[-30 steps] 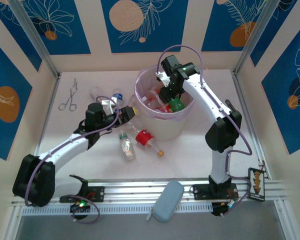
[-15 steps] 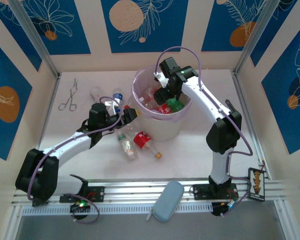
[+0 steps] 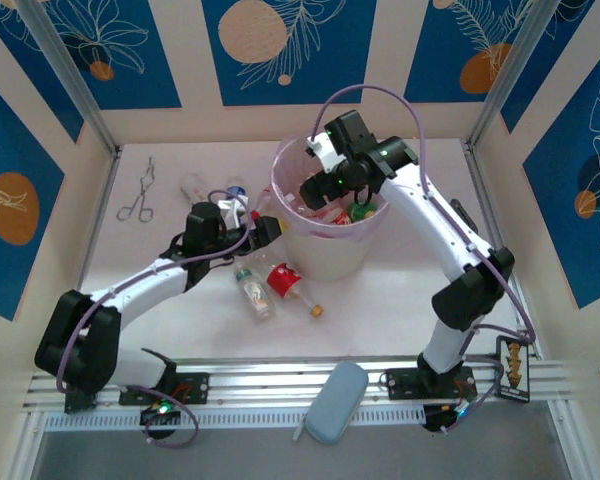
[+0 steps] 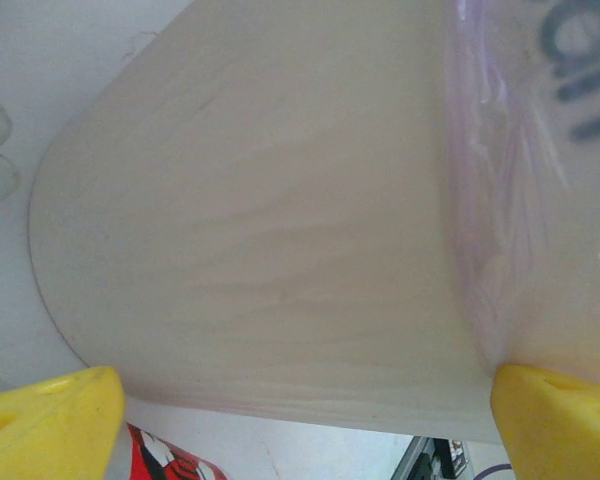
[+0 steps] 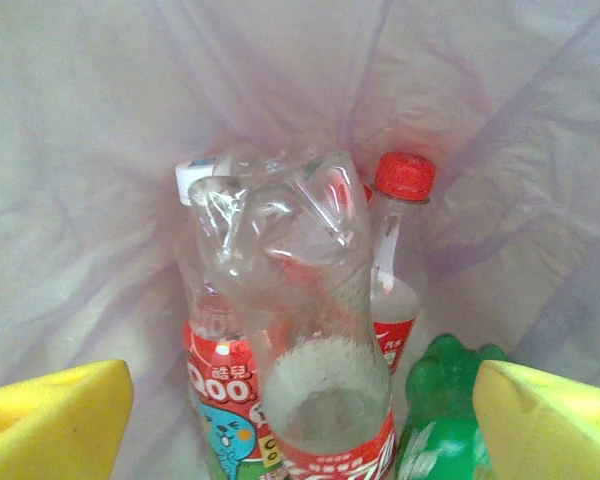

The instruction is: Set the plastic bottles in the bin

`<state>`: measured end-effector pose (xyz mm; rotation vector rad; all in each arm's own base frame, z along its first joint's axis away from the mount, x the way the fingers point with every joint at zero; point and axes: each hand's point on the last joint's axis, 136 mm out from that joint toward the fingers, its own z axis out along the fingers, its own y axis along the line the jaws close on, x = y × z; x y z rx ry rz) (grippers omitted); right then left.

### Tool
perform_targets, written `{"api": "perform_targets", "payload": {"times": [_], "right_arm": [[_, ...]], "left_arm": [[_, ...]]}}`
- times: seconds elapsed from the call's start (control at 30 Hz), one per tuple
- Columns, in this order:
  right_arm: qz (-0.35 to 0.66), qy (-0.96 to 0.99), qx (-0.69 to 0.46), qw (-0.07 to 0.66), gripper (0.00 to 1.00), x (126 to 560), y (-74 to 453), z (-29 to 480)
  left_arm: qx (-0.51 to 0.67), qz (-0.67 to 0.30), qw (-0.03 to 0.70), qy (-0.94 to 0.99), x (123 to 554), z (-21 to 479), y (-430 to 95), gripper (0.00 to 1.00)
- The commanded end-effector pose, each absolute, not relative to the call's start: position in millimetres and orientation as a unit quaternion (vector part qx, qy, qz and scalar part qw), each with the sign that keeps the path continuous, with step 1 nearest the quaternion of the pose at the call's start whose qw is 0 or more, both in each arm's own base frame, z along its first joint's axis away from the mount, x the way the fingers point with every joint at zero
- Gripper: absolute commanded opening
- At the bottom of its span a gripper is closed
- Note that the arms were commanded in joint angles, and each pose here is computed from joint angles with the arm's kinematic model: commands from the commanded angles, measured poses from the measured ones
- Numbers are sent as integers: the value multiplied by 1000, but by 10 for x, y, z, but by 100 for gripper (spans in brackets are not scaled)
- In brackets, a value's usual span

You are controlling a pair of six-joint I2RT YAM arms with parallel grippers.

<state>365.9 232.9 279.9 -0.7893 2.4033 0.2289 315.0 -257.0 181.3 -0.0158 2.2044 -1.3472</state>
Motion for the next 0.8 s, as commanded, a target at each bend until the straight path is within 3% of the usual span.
{"api": "perform_targets", "payload": {"times": [0.0,0.5,0.77], "right_arm": [[109,906,-259,318,88,3631,2230,2948],[175,902,-172,356,85,3456,1882,3199],[205,873,-144,418,85,3408,1766,3504]], "left_arm": [[17,-498,284,819,3183,1888,-2670,94],[44,-505,281,815,3407,1937,-2919,95],[73,-421,309,849,3328,2069,-2619,100]]}}
